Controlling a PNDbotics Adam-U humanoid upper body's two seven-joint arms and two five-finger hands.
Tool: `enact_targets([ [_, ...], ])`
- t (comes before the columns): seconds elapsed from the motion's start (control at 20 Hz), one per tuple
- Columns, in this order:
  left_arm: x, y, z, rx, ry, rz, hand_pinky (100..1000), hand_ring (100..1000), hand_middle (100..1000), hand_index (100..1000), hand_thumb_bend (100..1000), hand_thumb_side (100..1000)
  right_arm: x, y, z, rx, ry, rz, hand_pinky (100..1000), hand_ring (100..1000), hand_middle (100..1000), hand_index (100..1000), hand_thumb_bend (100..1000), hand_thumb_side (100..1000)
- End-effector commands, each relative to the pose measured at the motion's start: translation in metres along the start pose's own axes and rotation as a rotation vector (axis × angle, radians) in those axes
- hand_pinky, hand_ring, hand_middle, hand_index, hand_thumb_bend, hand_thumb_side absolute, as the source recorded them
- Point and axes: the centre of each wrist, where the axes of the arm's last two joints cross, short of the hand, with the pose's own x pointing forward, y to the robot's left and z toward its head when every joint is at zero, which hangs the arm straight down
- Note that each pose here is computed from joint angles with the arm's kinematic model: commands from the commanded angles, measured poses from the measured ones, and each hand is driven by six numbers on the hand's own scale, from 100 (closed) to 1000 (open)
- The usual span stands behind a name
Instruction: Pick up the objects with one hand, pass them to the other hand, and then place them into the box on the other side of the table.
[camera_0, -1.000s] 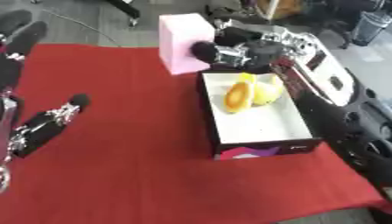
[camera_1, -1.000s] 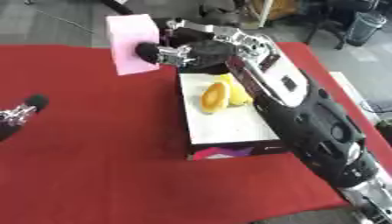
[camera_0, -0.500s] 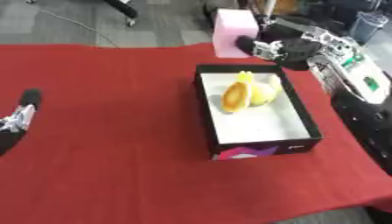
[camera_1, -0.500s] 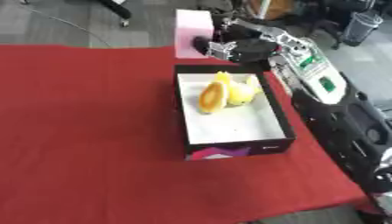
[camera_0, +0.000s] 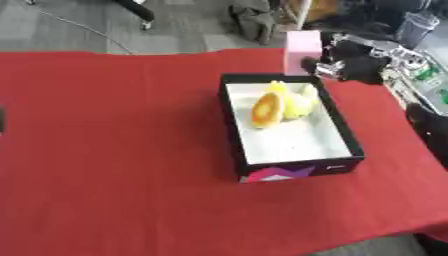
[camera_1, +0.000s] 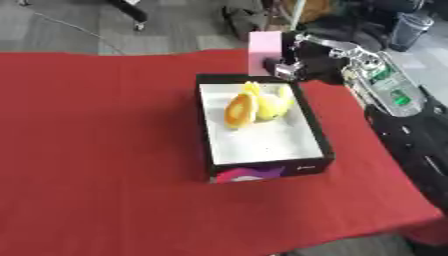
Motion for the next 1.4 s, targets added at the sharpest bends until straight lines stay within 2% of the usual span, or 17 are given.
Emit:
enact_targets([
  [0.05,0.002,0.007,-0.009,0.070,0.010,-0.011,691,684,735,784,500,244,0.001,-0.013,0.009,-0.010,0.018,0.097,1000,1000,441,829,100,201],
  [0.45,0.008,0.008,-0.012,0.087,-0.002,0.010,693,686,735,785,501,241,-0.018,-0.008,0.010,0.020,0.031,0.225,1000,1000,487,864,100,185],
  [0.65,0.009,0.009,-0.013,0.091,-0.007,0.014,694,687,736,785,501,239,-0.024,-0.008,0.013,0.042,0.041,0.298,1000,1000,622,964,100,160],
  [0.7,0.009,0.010,-0.014,0.092,-0.008,0.014,694,688,736,785,501,239,-0.024,-0.009,0.014,0.052,0.041,0.323,1000,1000,682,1000,100,193],
  [0.8,0.009,0.010,-0.014,0.093,-0.008,0.014,695,688,736,785,502,238,-0.024,-0.011,0.015,0.076,0.039,0.373,1000,1000,785,1000,100,272],
  [0.9,0.009,0.010,-0.013,0.094,-0.008,0.012,695,688,736,785,505,237,-0.021,-0.012,0.016,0.105,0.034,0.424,1000,1000,845,1000,100,571],
  [0.95,0.009,0.010,-0.013,0.094,-0.009,0.011,695,689,736,785,506,236,-0.020,-0.014,0.016,0.116,0.030,0.450,1000,1000,843,1000,100,585],
  [1.05,0.010,0.009,-0.013,0.095,-0.010,0.010,696,690,737,785,506,233,-0.017,-0.015,0.017,0.136,0.024,0.502,1000,1000,861,1000,100,511],
  [1.25,0.009,0.010,-0.013,0.098,-0.004,0.006,695,689,737,787,500,225,-0.022,-0.017,0.019,0.170,0.026,0.577,1000,1000,884,1000,100,100],
  [1.4,0.009,0.010,-0.012,0.103,-0.001,0.005,696,690,737,788,501,222,-0.028,-0.017,0.020,0.176,0.041,0.613,1000,1000,888,1000,148,234],
])
